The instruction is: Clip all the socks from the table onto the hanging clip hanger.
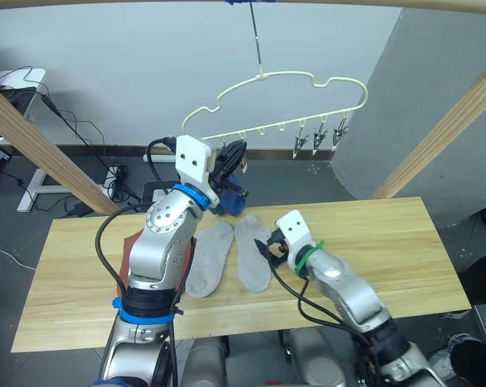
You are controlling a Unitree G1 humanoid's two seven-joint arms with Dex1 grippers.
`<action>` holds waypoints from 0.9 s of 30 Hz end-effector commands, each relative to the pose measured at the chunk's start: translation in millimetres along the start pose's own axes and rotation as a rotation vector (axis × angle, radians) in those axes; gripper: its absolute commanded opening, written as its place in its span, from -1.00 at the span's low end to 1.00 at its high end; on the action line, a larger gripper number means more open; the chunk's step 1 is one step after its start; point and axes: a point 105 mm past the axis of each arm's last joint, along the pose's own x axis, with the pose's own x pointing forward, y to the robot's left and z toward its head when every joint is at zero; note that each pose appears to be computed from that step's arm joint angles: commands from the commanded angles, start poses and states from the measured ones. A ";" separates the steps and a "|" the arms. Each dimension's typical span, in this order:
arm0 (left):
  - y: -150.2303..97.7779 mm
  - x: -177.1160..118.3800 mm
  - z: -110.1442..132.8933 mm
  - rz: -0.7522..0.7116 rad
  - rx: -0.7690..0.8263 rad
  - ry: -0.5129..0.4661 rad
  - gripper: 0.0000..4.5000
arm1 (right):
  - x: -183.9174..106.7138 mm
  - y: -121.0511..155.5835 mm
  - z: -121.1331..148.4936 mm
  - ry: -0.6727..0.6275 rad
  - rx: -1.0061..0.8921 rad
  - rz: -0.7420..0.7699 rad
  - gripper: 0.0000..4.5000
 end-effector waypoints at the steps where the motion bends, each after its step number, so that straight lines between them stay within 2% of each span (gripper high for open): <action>1: -6.3 -0.9 17.1 -0.042 0.008 -0.044 -1.00 | 12.2 -4.1 5.5 -0.047 0.006 -0.034 0.97; 7: -7.4 -3.2 15.1 -0.057 0.002 -0.023 -1.00 | 35.0 -2.1 -5.7 -0.015 0.056 -0.036 0.97; 12: -5.0 -5.0 13.6 -0.054 0.001 -0.013 -1.00 | 44.5 6.1 -23.9 0.077 0.040 -0.007 0.97; 15: -5.1 -5.3 13.1 -0.057 -0.005 -0.009 -1.00 | 45.8 11.8 -30.4 0.106 0.024 0.013 0.60; 20: -6.2 -5.8 14.0 -0.078 -0.018 -0.003 -1.00 | 44.4 10.4 -33.4 0.108 -0.009 0.015 -0.15; 25: -7.5 -5.4 16.1 -0.108 -0.058 0.002 -1.00 | 37.7 4.6 -17.5 0.037 -0.086 0.034 -0.96; 27: -7.9 -5.1 18.7 -0.121 -0.084 0.001 -1.00 | 31.3 4.7 -0.5 -0.024 -0.169 0.062 -0.99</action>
